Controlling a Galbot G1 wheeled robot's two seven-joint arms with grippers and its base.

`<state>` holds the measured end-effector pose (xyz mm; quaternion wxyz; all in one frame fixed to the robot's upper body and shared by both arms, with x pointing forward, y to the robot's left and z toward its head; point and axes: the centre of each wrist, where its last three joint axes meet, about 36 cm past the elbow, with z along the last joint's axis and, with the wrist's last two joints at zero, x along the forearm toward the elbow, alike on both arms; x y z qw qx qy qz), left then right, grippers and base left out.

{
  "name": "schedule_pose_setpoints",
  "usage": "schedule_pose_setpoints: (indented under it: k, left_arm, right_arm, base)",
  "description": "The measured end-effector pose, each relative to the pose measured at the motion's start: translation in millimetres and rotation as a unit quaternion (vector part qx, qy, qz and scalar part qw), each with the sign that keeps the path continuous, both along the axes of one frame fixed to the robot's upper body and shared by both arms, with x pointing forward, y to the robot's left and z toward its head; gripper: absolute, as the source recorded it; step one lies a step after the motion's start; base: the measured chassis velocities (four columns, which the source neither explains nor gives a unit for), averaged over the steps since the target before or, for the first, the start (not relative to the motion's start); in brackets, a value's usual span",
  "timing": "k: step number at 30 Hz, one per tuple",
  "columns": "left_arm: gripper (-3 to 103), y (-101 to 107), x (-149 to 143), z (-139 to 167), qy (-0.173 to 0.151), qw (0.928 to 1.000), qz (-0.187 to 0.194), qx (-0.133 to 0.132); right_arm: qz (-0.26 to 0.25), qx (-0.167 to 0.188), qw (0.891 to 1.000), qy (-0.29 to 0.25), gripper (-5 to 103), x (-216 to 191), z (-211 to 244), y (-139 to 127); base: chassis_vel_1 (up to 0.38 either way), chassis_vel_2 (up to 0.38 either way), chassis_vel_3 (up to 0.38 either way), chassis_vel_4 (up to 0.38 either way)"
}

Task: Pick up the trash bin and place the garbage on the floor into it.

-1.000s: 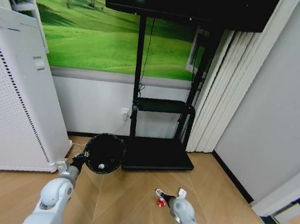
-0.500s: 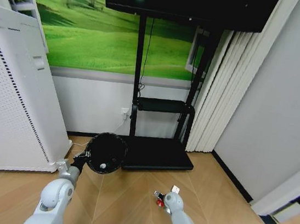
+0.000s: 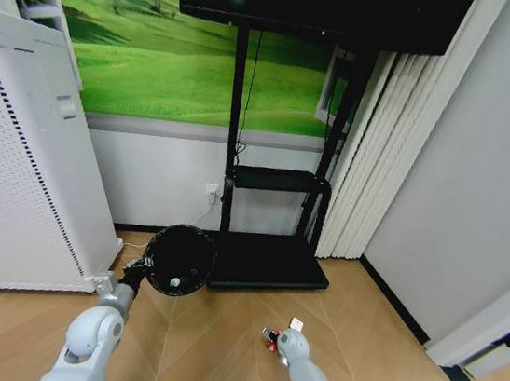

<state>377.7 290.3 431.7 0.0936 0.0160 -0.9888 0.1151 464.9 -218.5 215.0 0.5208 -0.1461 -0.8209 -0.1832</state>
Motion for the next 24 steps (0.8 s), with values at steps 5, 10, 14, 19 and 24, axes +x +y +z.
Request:
schedule_pose_setpoints:
  k: [5,10,14,19,24]
  left_arm:
    - [4,-0.7,-0.2,0.9,-0.001,1.0000,0.000,-0.001]
    - [4,-0.9,-0.7,2.2,-0.003,1.0000,-0.001,-0.001]
    - [4,-0.1,-0.6,2.6,-0.003,1.0000,-0.002,0.001]
    - [4,0.8,2.7,1.9,-0.003,1.0000,-0.002,0.001]
    - [4,0.0,5.7,-0.9,-0.001,1.0000,-0.004,-0.001]
  right_arm:
    - [0.003,-0.002,1.000,0.003,73,-4.5,-7.5,0.5]
    - [0.005,-0.008,1.000,0.000,51,-5.7,-12.5,0.8]
    - [0.007,-0.008,1.000,-0.001,43,-4.4,-12.8,2.1]
    - [0.008,-0.010,1.000,-0.005,24,-4.9,-14.5,1.3]
    - [0.007,-0.016,1.000,-0.021,10,-10.4,-9.0,-6.2]
  base:
    - [0.000,0.000,0.000,0.000]
    - [0.000,0.000,0.000,0.000]
    - [0.000,0.000,0.000,0.000]
    - [0.000,0.000,0.000,0.000]
    - [0.000,0.000,0.000,0.000]
